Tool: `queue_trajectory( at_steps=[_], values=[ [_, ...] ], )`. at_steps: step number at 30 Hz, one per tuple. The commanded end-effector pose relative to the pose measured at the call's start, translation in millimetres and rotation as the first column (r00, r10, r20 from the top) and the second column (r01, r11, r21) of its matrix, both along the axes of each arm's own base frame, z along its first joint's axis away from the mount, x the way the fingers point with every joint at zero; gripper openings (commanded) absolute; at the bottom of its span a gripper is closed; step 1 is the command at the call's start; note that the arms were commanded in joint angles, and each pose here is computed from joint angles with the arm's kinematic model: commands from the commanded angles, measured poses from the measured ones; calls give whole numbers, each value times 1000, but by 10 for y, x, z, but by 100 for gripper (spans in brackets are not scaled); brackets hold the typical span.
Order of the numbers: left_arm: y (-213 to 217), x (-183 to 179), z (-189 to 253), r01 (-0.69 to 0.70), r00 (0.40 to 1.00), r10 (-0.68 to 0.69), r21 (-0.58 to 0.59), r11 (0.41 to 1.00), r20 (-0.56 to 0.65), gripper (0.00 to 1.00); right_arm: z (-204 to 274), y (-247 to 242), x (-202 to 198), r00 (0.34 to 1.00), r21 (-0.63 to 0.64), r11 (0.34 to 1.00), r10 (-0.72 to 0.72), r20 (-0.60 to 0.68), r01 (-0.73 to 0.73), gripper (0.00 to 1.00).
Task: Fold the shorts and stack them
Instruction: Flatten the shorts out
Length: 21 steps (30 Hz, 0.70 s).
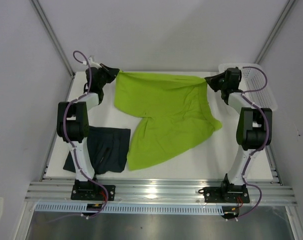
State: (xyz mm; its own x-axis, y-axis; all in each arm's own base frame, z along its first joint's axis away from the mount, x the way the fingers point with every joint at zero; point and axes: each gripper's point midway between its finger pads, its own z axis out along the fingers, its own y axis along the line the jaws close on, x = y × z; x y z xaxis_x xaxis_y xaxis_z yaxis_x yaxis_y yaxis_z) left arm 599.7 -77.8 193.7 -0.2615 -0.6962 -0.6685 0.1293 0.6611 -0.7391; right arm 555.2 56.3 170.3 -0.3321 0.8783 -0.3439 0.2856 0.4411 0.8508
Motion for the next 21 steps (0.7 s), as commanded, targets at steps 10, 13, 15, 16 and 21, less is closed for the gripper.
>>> queue_trajectory(
  at_steps=[10, 13, 15, 16, 21],
  values=[
    [397, 337, 711, -79, 987, 79, -10, 997, 137, 99, 949, 68, 1021, 898, -164, 986, 98, 429, -29, 99],
    [450, 10, 943, -107, 991, 103, 38, 994, 90, 99, 1007, 105, 745, 920, -230, 971, 141, 365, -57, 98],
    [438, -264, 1247, -122, 988, 117, 50, 991, 99, 99, 1113, 161, 493, 928, -264, 960, 179, 326, -92, 95],
    [430, -424, 935, -122, 993, 122, 55, 991, 6, 99, 993, 372, 353, 927, -309, 939, 240, 287, -148, 93],
    [326, -1274, 764, -114, 988, 120, 65, 991, -93, 99, 684, 777, -327, 934, -416, 865, 346, 86, -282, 88]
  ],
)
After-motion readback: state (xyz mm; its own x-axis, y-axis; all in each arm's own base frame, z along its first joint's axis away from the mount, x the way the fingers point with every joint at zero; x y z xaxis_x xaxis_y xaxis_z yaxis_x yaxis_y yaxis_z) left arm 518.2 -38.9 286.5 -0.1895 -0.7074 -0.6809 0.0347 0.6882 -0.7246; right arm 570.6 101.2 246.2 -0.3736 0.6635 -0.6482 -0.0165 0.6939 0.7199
